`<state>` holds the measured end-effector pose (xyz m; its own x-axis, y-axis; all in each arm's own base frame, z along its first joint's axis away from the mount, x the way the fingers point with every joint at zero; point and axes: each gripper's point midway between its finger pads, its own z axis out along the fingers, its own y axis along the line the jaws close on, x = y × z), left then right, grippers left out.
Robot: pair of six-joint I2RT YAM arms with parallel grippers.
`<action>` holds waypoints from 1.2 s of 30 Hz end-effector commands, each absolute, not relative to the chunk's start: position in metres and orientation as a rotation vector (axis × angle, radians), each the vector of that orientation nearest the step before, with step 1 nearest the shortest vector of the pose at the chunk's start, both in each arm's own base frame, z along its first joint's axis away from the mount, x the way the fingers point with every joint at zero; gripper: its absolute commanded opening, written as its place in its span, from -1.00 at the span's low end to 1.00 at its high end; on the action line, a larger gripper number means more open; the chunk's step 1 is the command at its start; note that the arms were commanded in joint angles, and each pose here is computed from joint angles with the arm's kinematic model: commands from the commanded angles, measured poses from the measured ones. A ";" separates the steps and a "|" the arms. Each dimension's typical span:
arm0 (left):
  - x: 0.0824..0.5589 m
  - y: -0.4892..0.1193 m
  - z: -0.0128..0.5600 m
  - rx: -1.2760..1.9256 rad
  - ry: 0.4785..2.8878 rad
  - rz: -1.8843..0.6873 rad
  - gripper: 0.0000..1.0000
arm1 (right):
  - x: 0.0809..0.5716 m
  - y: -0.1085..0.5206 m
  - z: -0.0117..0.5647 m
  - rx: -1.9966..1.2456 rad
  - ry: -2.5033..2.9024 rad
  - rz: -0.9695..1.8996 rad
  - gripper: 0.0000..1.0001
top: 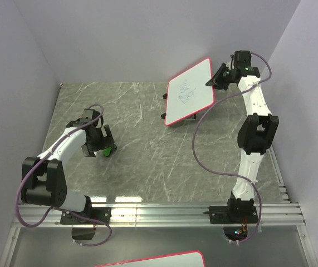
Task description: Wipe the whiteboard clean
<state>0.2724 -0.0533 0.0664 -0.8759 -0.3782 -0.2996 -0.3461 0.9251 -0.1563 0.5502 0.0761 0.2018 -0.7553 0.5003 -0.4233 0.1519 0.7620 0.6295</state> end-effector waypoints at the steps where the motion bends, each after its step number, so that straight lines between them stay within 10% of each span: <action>1: 0.289 -0.050 0.078 -0.452 2.709 -0.110 0.93 | 0.531 0.132 0.171 0.360 2.487 0.837 -1.00; 13: 0.325 -0.050 0.094 -0.170 2.522 -0.113 0.88 | 0.473 0.208 0.166 0.143 2.587 0.900 -1.00; 29: 0.310 -0.079 0.009 0.095 2.864 -0.139 0.55 | 0.419 0.193 0.171 0.130 2.612 0.801 -1.00; 32: 0.312 -0.087 0.000 0.111 2.878 -0.189 0.43 | 0.416 0.189 0.174 0.132 2.612 0.781 -1.00; 36: 0.307 -0.092 -0.007 0.134 2.919 -0.227 -0.25 | 0.412 0.183 0.179 0.135 2.605 0.759 -1.00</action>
<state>0.3249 -0.0799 0.0166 -0.9494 0.0457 -0.3106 0.0749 0.9938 -0.0827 0.4418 0.1943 0.1922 -0.8735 0.2825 -0.3965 -0.0250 0.7874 0.6160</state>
